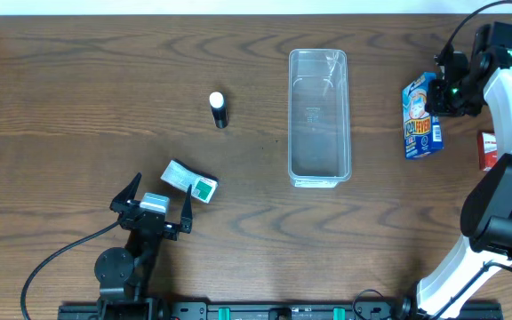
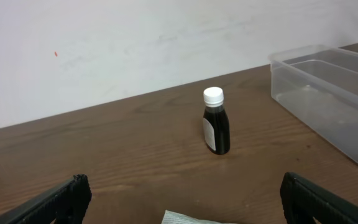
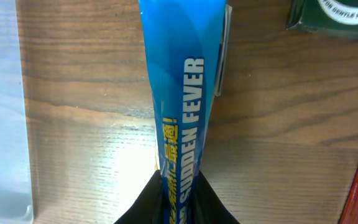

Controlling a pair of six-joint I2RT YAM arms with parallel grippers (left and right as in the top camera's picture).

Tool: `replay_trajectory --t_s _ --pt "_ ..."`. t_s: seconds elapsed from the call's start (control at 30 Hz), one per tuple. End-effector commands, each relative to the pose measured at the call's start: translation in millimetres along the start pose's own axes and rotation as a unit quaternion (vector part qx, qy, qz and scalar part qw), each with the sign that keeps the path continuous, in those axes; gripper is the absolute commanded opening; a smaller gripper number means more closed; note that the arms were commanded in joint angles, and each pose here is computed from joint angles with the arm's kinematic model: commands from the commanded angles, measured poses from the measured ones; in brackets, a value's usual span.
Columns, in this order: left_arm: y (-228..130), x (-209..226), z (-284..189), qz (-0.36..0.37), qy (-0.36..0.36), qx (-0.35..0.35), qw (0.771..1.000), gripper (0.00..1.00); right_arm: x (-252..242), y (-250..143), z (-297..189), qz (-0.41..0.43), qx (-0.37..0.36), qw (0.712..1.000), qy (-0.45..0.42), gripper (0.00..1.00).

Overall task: Pack container
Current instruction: 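Close the right gripper on the blue box and lift it, then carry the blue box left over the clear container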

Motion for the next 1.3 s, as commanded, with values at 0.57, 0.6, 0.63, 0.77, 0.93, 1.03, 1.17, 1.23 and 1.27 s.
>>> replay_trajectory --t_s 0.57,0.6,0.63,0.77,0.93,1.03,1.17,1.23,1.27 --pt "-12 0 1 -0.003 -0.002 0.024 1.0 0.98 51 22 -131 -0.019 -0.149 0.986 0.072 0.11" --pt "-12 0 1 -0.003 -0.002 0.024 1.0 0.98 55 21 -140 -0.019 -0.158 0.985 0.072 0.12" --pt "-12 0 1 -0.003 -0.002 0.024 1.0 0.98 60 19 -152 -0.025 -0.171 0.982 0.075 0.12" --pt "-12 0 1 -0.003 -0.002 0.024 1.0 0.98 86 11 -186 -0.039 -0.212 0.972 0.091 0.13" --pt "-12 0 1 -0.003 -0.002 0.024 1.0 0.98 129 9 -204 -0.081 -0.232 0.963 0.109 0.14" --pt "-12 0 1 -0.003 -0.002 0.024 1.0 0.98 158 14 -198 -0.092 -0.225 0.963 0.119 0.14" --pt "-12 0 1 -0.003 -0.002 0.024 1.0 0.98 186 22 -183 -0.093 -0.208 0.97 0.08 0.16" --pt "-12 0 1 -0.003 -0.002 0.024 1.0 0.98 199 25 -175 -0.09 -0.201 0.973 0.074 0.16" --pt "-12 0 1 -0.003 -0.002 0.024 1.0 0.98 207 27 -171 -0.09 -0.196 0.974 0.074 0.16"
Point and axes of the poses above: each gripper's point midway between its finger pads, its own z axis out along the fingers, its own x axis along the line the jaws close on, y = z × x, the point moved 9 cm from there along -z, back along the fingers, and after that the axes turned 10 degrees about -z, right-handed, at the moved point
